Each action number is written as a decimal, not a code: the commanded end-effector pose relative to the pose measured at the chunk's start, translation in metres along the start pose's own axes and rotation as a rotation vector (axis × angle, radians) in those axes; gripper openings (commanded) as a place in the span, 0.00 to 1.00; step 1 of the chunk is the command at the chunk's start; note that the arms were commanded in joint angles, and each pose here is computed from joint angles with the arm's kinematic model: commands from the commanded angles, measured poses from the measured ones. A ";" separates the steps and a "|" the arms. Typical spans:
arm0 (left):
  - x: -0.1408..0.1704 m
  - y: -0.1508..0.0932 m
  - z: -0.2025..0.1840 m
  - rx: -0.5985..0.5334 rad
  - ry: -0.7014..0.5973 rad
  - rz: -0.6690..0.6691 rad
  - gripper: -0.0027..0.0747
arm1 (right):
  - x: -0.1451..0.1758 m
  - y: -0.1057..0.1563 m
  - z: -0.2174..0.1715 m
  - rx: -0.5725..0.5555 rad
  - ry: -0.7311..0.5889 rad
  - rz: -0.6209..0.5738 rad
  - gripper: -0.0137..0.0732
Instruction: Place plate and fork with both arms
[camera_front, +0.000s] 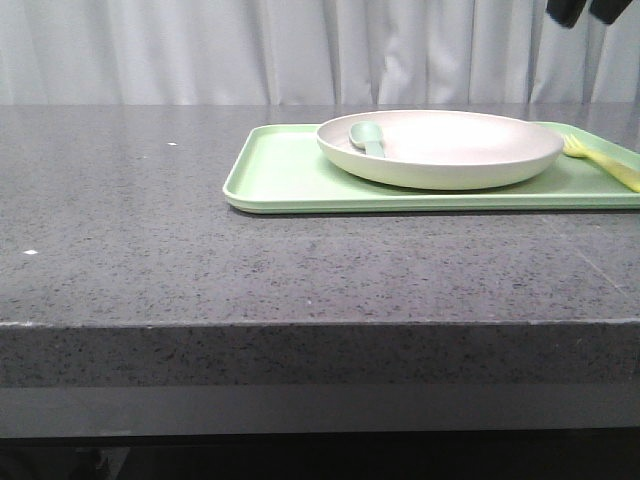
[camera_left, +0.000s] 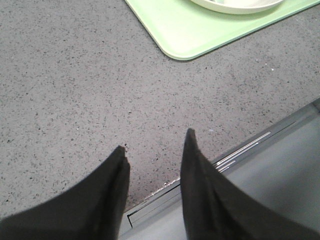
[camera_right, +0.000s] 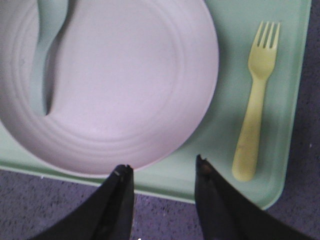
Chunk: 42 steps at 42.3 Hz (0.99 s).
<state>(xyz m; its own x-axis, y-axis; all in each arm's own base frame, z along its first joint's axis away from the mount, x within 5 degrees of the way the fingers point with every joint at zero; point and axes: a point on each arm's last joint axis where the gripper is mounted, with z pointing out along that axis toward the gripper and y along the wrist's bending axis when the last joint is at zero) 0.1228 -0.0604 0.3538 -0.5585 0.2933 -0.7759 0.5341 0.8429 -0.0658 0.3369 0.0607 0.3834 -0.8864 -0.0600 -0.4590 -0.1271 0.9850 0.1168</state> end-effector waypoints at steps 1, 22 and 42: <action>-0.012 0.000 -0.007 -0.010 -0.094 -0.006 0.36 | 0.018 0.009 -0.041 -0.017 -0.114 -0.038 0.54; -0.012 0.000 -0.007 -0.010 -0.094 -0.006 0.36 | 0.121 0.003 -0.081 -0.005 -0.270 -0.073 0.54; -0.012 0.000 -0.007 -0.010 -0.094 -0.006 0.36 | 0.193 -0.004 -0.111 -0.010 -0.420 -0.083 0.54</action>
<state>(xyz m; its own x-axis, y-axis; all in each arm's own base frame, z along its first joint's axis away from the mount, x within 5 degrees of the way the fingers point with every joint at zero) 0.1228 -0.0604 0.3538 -0.5585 0.2933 -0.7759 0.5341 0.8429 -0.0658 0.1244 0.0296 0.3781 -0.7059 -0.0722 -0.7047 -0.1859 0.9788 0.0859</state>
